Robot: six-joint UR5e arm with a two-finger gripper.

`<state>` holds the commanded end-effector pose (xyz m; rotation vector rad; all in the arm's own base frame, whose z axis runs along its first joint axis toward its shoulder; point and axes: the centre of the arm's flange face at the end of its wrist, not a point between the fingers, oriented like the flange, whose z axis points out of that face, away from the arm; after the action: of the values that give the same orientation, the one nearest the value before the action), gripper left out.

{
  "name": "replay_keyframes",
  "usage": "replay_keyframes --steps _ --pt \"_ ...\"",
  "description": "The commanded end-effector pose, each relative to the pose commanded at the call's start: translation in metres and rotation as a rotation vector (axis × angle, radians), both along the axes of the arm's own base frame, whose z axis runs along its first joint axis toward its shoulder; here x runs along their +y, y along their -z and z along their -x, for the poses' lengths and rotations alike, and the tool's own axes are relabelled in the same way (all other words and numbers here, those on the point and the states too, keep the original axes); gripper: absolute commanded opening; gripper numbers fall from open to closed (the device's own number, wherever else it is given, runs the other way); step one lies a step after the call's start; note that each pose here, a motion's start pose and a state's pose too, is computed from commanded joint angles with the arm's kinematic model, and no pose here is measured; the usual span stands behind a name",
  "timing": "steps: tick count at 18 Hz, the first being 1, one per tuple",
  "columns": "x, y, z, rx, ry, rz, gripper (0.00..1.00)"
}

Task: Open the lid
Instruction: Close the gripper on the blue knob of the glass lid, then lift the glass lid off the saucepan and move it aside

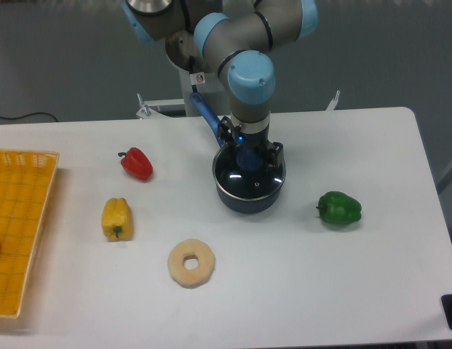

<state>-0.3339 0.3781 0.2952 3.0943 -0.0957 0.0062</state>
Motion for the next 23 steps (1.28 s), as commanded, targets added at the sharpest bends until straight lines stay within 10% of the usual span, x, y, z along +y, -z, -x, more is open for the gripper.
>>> replay_keyframes --steps 7,23 --pt "0.003 -0.006 0.005 0.008 -0.008 -0.003 0.52" --pt "0.012 -0.053 0.027 0.008 -0.018 -0.011 0.51"
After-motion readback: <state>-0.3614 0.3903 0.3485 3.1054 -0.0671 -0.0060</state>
